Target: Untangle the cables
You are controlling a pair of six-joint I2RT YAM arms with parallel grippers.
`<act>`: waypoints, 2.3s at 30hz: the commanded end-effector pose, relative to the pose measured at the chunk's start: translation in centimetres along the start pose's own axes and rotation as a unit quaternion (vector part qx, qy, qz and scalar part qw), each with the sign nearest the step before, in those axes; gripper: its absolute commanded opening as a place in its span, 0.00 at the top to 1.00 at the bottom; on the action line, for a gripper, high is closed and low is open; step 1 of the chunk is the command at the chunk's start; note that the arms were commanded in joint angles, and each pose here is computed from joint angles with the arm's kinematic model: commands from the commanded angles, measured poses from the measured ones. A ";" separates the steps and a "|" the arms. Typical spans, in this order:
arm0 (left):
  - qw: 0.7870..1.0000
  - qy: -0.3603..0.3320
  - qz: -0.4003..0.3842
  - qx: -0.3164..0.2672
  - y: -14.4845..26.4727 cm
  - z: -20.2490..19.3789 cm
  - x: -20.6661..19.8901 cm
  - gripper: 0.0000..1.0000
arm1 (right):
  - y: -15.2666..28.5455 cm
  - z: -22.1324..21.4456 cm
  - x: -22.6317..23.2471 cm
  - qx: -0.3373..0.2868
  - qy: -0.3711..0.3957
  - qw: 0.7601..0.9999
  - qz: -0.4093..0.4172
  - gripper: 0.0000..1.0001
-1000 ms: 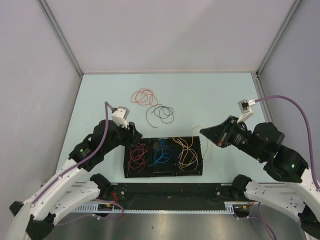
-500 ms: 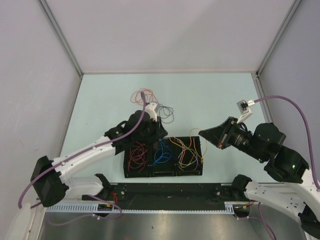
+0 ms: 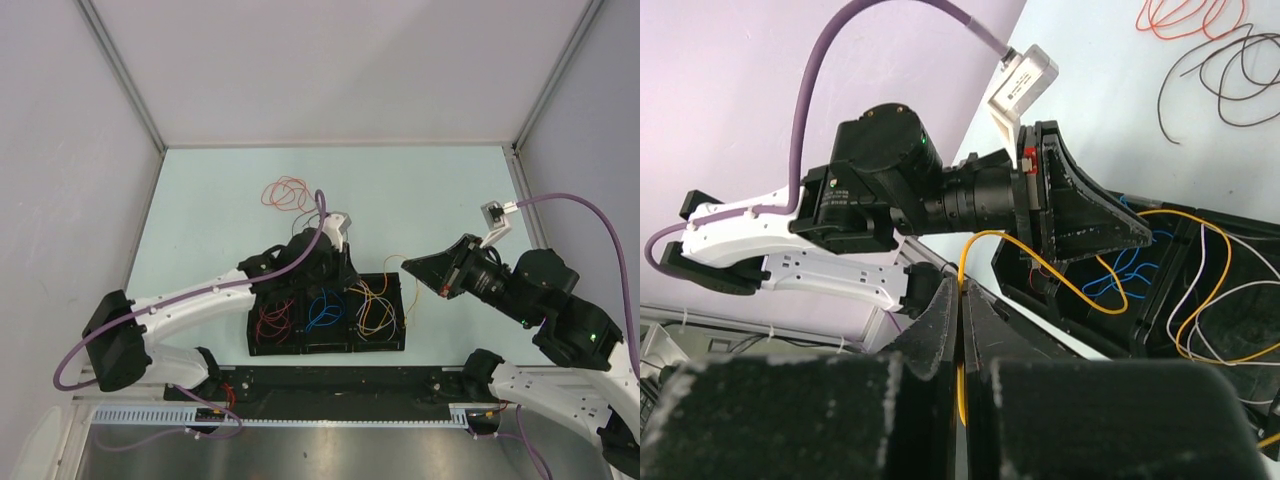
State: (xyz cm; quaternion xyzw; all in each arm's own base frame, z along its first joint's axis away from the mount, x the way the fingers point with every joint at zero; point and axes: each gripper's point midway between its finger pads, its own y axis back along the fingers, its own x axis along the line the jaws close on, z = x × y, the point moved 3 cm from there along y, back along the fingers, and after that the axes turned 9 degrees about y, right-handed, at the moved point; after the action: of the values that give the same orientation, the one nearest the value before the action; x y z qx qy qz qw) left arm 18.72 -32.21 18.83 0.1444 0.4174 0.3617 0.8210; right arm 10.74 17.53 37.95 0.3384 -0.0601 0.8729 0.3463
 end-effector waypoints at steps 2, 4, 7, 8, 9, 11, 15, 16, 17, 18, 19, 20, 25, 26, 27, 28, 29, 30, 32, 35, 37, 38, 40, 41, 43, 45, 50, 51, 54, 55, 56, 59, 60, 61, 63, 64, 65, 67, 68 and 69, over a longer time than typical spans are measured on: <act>0.999 0.023 -0.026 -0.010 -0.3 -1.0 -1.5 0.80 | 0.5 1.0 -0.1 -0.028 0.006 1.000 -0.005 1.00; 0.999 0.024 -0.028 -0.003 -0.8 -1.8 -1.7 0.80 | 0.5 1.1 -0.2 -0.033 0.007 0.999 -0.012 1.00; 0.999 0.027 -0.039 0.003 -1.6 -2.5 -2.7 0.80 | 0.2 1.3 -0.5 -0.037 0.003 0.999 -0.022 1.00; 0.998 0.030 -0.048 0.004 -2.0 -2.6 -3.2 0.80 | 0.1 1.3 -0.6 -0.038 0.002 0.999 -0.025 1.00; 0.998 0.033 -0.053 0.007 -2.3 -2.8 -3.6 0.80 | 0.0 1.3 -0.5 -0.039 0.001 0.999 -0.024 1.00; 0.998 0.037 -0.052 0.025 -3.2 -4.0 -3.8 0.82 | -0.5 1.2 -0.4 -0.032 -0.001 0.999 -0.022 1.00; 0.996 0.044 -0.067 0.027 -4.5 -4.8 -4.9 0.84 | -1.9 1.0 0.5 -0.018 0.001 1.000 0.001 1.00; 0.996 0.046 -0.066 0.029 -4.7 -5.2 -4.8 0.84 | -2.1 0.7 0.8 -0.009 0.003 1.000 0.015 1.00; 0.996 0.053 -0.066 0.032 -4.8 -5.4 -4.7 0.84 | -2.7 0.3 0.7 -0.001 0.003 1.000 0.014 1.00; 0.995 0.056 -0.074 0.027 -4.8 -5.3 -5.1 0.84 | -2.9 0.3 1.3 0.000 0.002 0.999 0.034 1.00; 0.995 0.060 -0.071 0.030 -4.9 -5.6 -4.7 0.84 | -3.1 0.0 1.6 0.008 -0.001 0.999 0.046 1.00; 0.995 0.063 -0.073 0.029 -4.9 -5.6 -4.8 0.84 | -3.6 -0.4 1.6 0.009 -0.002 0.999 0.053 1.00; 0.995 0.065 -0.064 0.028 -4.7 -6.0 -4.1 0.85 | -4.1 -1.3 2.1 0.021 -0.010 0.996 0.085 1.00; 0.995 0.066 -0.063 0.026 -4.7 -6.0 -4.0 0.85 | -4.2 -1.3 2.2 0.018 -0.010 0.996 0.091 1.00; 0.996 0.067 -0.062 0.026 -4.6 -6.1 -3.8 0.85 | -4.3 -1.6 2.1 0.021 -0.009 0.995 0.094 1.00; 0.996 0.066 -0.059 0.025 -4.5 -6.1 -3.7 0.85 | -4.3 -1.6 2.3 0.022 -0.008 0.995 0.100 1.00; 0.996 0.068 -0.058 0.024 -4.5 -6.1 -3.7 0.85 | -4.3 -1.7 2.2 0.023 -0.008 0.995 0.101 1.00; 0.996 0.068 -0.058 0.025 -4.4 -6.2 -3.6 0.85 | -4.4 -2.0 2.1 0.027 -0.008 0.995 0.100 1.00; 0.996 0.068 -0.055 0.024 -4.3 -6.2 -3.4 0.85 | -4.4 -2.1 2.1 0.027 -0.005 0.994 0.105 1.00; 0.996 0.070 -0.051 0.022 -4.2 -6.3 -3.1 0.85 | -4.5 -2.6 2.0 0.032 -0.004 0.993 0.111 1.00; 0.996 0.069 -0.050 0.020 -4.1 -6.2 -3.1 0.85 | -4.6 -2.9 1.6 0.034 -0.006 0.994 0.106 1.00; 0.996 0.068 -0.049 0.020 -4.1 -6.2 -3.1 0.85 | -4.5 -3.3 1.1 0.041 -0.006 0.995 0.092 1.00; 0.997 0.066 -0.047 0.019 -4.0 -6.1 -3.1 0.85 | -4.6 -3.5 -0.2 0.038 -0.001 0.998 0.056 1.00; 0.997 0.065 -0.046 0.018 -4.0 -6.0 -3.1 0.85 | -4.3 -4.0 -1.2 0.045 0.001 0.999 0.030 1.00; 0.997 0.064 -0.041 0.017 -3.8 -5.8 -3.1 0.85 | -3.9 -4.1 -3.6 0.034 0.002 0.999 -0.037 1.00; 0.997 0.061 -0.041 0.015 -3.8 -5.5 -3.3 0.85 | -3.3 -3.8 -5.2 0.019 0.003 0.997 -0.081 1.00; 0.998 0.051 -0.021 0.019 -3.5 -5.1 -3.3 0.79 | -2.7 -4.6 -8.1 0.039 0.005 0.988 -0.147 1.00; 0.999 0.049 -0.018 0.010 -3.4 -4.4 -3.6 0.75 | -2.9 -4.9 -8.4 0.048 0.006 0.987 -0.155 1.00; 0.999 0.033 0.000 0.002 -2.9 -3.5 -3.6 0.54 | -3.2 -5.7 -9.2 0.067 0.012 0.983 -0.170 1.00; 1.000 0.025 0.011 -0.006 -2.8 -3.1 -3.4 0.47 | -3.3 -5.9 -9.4 0.071 0.012 0.982 -0.174 1.00; 1.000 0.021 0.023 -0.005 -2.6 -3.0 -3.1 0.43 | -3.3 -6.0 -9.5 0.073 0.013 0.982 -0.175 1.00; 0.998 0.008 0.068 -0.016 -1.8 -2.0 -2.3 0.34 | -3.3 -6.2 -9.7 0.074 0.015 0.981 -0.177 1.00; 0.997 0.006 0.073 -0.026 -1.5 -1.2 -2.7 0.33 | -3.3 -6.2 -9.8 0.073 0.016 0.981 -0.178 1.00; 0.996 0.003 0.083 -0.030 -1.1 -0.8 -2.5 0.32 | -3.4 -6.2 -9.8 0.074 0.017 0.981 -0.178 1.00; 0.991 -0.003 0.124 -0.040 0.0 -0.2 -1.5 0.31 | -3.5 -6.3 -9.8 0.076 0.019 0.981 -0.178 1.00; 0.990 0.001 0.133 -0.045 0.7 0.1 -1.3 0.31 | -3.5 -6.2 -9.9 0.075 0.021 0.981 -0.179 1.00; 0.987 0.001 0.152 -0.057 1.2 0.5 -0.8 0.31 | -3.5 -6.2 -9.9 0.076 0.024 0.981 -0.180 1.00; 0.982 0.008 0.180 -0.051 2.1 -0.1 0.6 0.32 | -3.5 -6.2 -10.1 0.074 0.027 0.980 -0.184 1.00; 0.982 0.013 0.182 -0.053 2.6 -0.2 0.8 0.32 | -3.5 -6.1 -10.2 0.072 0.029 0.979 -0.187 1.00; 0.981 0.013 0.189 -0.044 2.7 -0.9 1.5 0.34 | -3.5 -6.1 -10.3 0.073 0.030 0.979 -0.188 1.00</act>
State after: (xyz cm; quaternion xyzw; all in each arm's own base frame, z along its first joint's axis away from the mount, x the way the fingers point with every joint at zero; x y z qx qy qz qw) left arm 17.70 -32.83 18.45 0.1700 0.3926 0.4816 0.7649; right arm 14.52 16.92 26.08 0.3594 0.0829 0.8052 0.4645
